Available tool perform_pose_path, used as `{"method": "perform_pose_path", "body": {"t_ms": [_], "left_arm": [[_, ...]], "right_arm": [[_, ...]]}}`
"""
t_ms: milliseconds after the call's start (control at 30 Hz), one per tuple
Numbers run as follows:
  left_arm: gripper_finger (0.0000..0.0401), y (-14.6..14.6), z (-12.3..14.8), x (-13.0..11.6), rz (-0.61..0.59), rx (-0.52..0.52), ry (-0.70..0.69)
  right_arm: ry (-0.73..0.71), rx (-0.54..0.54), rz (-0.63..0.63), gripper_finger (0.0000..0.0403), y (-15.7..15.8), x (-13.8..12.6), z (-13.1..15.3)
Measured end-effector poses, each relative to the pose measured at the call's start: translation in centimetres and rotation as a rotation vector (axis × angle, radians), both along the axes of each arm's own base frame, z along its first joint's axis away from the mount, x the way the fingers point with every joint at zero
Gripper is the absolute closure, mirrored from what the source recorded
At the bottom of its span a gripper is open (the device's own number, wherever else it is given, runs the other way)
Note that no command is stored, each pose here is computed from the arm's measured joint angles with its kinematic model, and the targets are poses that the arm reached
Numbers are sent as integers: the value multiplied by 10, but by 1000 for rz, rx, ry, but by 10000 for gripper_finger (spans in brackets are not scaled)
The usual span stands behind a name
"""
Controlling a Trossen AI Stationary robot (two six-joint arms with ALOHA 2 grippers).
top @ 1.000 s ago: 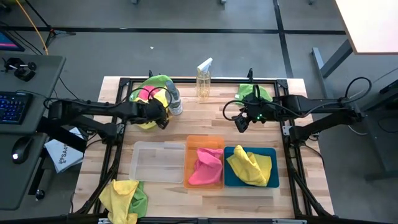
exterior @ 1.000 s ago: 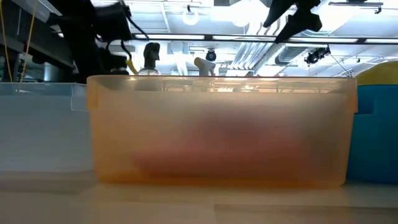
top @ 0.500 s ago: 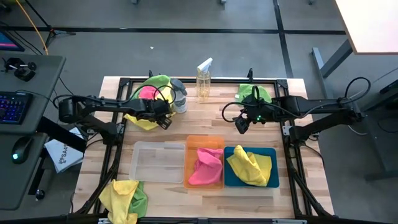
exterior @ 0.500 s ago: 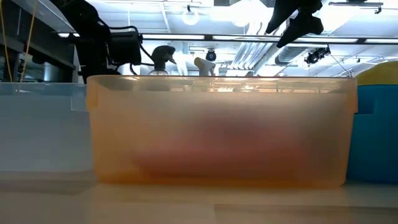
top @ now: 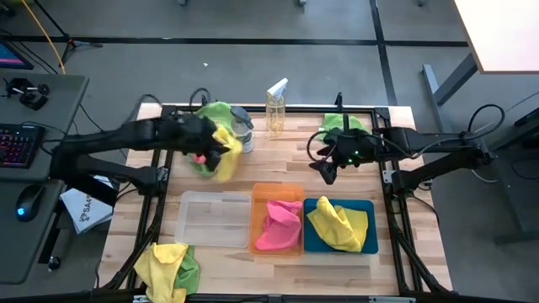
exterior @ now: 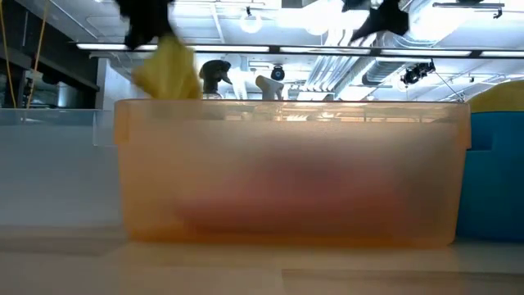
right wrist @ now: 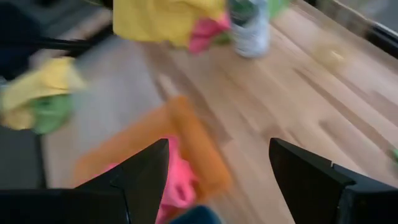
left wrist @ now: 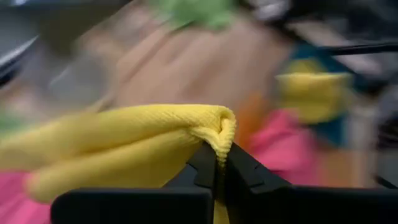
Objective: Sort microfiber towel by color & place in baskets
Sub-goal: Put the top yellow towel into the blue bin
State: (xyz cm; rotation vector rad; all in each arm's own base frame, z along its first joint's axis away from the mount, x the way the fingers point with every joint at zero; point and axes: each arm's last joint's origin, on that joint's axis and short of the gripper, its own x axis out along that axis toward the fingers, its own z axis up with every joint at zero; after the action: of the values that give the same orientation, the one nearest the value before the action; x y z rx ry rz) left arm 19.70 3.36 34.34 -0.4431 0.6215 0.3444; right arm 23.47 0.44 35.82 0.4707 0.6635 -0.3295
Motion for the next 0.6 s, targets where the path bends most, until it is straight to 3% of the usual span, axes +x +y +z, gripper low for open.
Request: {"method": "perform_pose_path", "body": {"t_ms": [100,200,467,600], "left_arm": [[400,-18,34,3,-133,20,-93],[400,-34,52,20,-240,80,-115],[401,-53,48,110,-451,371,-102],[401,-51,48,143,-496,475,-110]], "right_arm": [[-83,0,77,130,2,3,13],[-160,8,159,130,4,6,25],[-312,36,297,130,8,12,40],[-315,-26,331,130,14,12,40]]}}
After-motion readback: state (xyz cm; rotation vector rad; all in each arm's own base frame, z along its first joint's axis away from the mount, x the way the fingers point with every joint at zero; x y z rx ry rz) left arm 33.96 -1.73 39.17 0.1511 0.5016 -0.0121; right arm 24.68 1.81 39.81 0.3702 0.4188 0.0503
